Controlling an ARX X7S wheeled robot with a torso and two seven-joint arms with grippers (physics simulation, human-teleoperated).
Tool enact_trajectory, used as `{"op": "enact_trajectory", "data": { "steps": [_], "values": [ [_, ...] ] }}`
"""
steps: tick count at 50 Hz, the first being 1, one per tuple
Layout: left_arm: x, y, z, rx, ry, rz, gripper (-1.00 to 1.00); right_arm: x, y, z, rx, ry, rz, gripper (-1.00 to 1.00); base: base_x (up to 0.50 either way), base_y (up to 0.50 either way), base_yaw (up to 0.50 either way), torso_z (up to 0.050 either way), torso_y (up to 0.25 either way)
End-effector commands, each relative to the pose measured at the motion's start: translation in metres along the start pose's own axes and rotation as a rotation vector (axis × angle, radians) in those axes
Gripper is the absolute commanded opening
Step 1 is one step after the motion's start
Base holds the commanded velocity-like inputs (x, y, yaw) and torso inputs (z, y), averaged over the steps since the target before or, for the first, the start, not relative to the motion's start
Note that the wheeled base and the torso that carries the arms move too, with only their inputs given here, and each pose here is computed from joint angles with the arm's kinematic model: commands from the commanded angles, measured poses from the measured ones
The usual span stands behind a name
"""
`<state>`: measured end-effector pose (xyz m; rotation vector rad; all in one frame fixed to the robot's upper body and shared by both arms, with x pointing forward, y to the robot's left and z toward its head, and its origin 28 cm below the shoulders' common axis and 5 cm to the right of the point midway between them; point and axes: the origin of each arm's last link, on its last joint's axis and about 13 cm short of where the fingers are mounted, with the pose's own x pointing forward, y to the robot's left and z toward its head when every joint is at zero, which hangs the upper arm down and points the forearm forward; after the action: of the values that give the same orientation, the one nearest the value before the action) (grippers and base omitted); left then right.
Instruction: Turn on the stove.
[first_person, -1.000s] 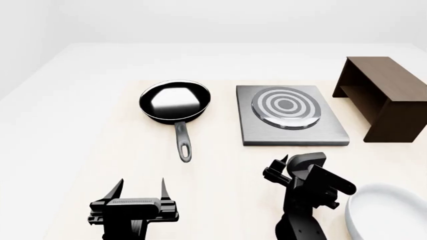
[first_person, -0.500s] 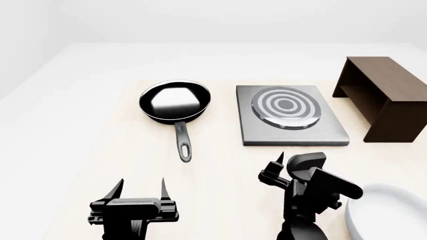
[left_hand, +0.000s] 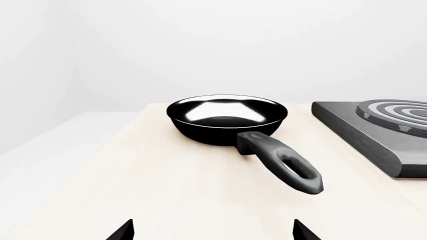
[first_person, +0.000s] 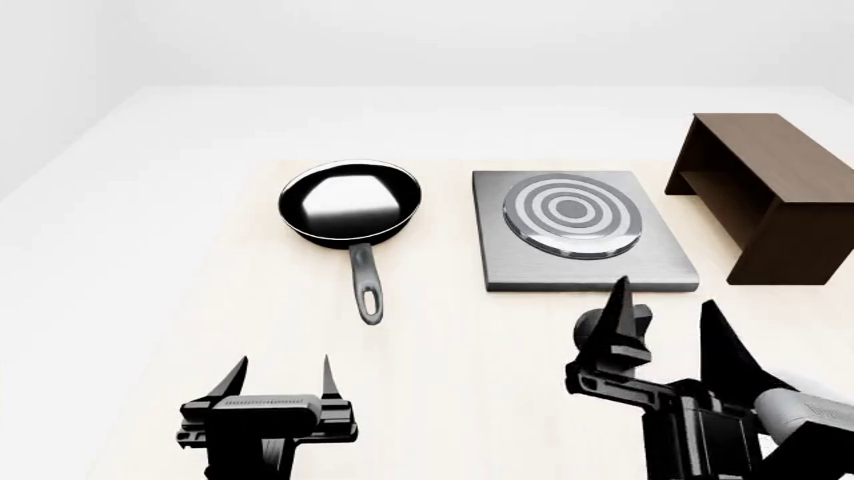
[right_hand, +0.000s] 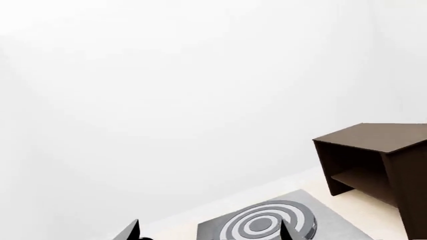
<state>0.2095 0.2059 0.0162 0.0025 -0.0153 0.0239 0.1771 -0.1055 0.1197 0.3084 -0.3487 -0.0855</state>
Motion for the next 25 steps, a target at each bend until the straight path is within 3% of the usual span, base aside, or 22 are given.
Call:
{"op": "enact_trajectory", "data": {
  "steps": [1, 7, 25],
  "values": [
    [0.0, 0.0, 0.0, -0.002, 0.0, 0.0, 1.0, -0.03, -0.003, 0.044, -0.006, -0.21, 0.07, 1.0, 0.0, 0.0, 0.0, 0.0, 0.0],
    [0.0, 0.0, 0.0, -0.003, 0.0, -0.001, 1.0, -0.046, -0.008, 0.067, 0.037, -0.292, 0.096, 1.0, 0.0, 0.0, 0.0, 0.0, 0.0],
    [0.0, 0.001, -0.001, -0.007, -0.001, -0.003, 1.0, -0.049, -0.008, 0.07, 0.077, -0.309, 0.107, 1.0, 0.0, 0.0, 0.0, 0.0, 0.0]
  ]
}}
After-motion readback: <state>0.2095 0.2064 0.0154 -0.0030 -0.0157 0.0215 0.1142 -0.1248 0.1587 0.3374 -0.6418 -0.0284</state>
